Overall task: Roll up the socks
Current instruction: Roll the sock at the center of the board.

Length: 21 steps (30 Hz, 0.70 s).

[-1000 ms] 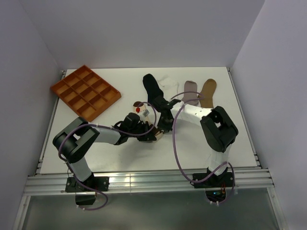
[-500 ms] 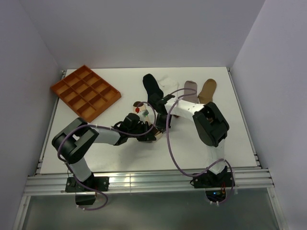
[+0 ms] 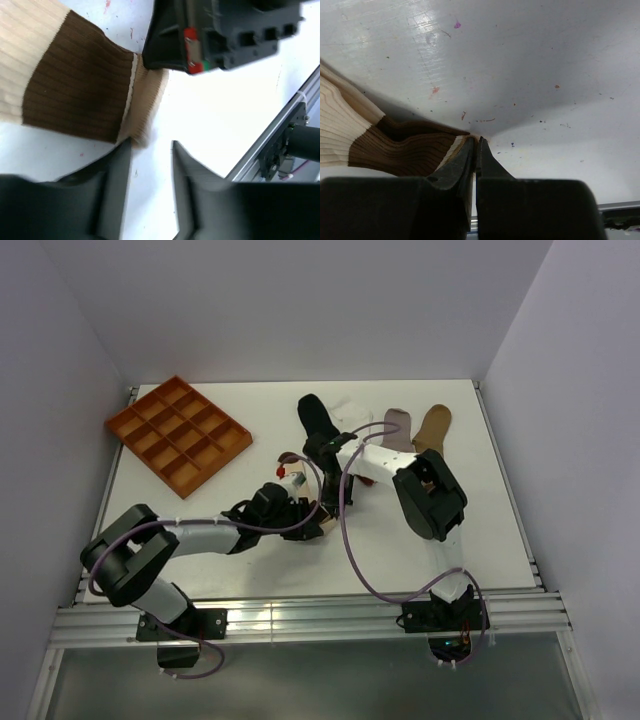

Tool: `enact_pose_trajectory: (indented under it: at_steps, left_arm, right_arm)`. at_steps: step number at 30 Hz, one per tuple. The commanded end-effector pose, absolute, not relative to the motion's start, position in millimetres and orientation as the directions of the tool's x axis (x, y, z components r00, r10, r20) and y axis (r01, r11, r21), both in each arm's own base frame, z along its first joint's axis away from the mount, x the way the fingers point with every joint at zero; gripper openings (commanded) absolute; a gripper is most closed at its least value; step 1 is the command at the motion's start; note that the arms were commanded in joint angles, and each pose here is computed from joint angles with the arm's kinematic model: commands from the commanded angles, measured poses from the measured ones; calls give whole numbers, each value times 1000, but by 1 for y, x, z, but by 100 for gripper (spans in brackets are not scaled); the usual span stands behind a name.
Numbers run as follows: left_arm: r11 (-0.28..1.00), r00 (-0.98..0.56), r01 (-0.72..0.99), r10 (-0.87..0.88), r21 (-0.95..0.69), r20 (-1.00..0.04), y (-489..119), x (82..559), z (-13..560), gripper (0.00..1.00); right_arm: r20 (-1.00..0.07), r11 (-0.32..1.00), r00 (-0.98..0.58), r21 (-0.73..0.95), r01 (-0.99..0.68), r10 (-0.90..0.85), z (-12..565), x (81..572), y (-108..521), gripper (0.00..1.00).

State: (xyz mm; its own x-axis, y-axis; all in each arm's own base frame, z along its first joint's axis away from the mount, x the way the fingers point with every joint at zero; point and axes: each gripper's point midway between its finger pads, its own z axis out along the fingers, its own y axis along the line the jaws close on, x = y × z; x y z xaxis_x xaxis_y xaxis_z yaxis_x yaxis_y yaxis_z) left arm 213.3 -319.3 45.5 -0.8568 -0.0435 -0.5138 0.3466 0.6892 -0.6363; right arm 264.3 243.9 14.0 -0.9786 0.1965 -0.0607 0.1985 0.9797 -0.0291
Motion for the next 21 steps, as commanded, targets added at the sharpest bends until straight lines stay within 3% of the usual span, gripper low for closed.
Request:
enact_pose_trajectory:
  at_steps: [1, 6, 10, 21]
  left_arm:
    - [702, -798, 395, -57, -593, -600, -313, 216, 67, 45]
    - [734, -651, 512, -7, -446, -759, -310, 217, 97, 58]
    - [734, -528, 607, 88, -303, -845, -320, 214, 108, 59]
    - [734, -324, 674, 393, 82, -860, -348, 216, 76, 55]
  right_arm:
    - [-21, 974, -987, -160, 163, 162, -20, 251, 222, 0]
    - [-10, 977, -988, -148, 152, 152, -22, 251, 225, 0]
    - [-4, 981, -989, -129, 145, 146, -22, 251, 229, 0]
    - [9, 987, -991, -94, 132, 134, -25, 250, 236, 0]
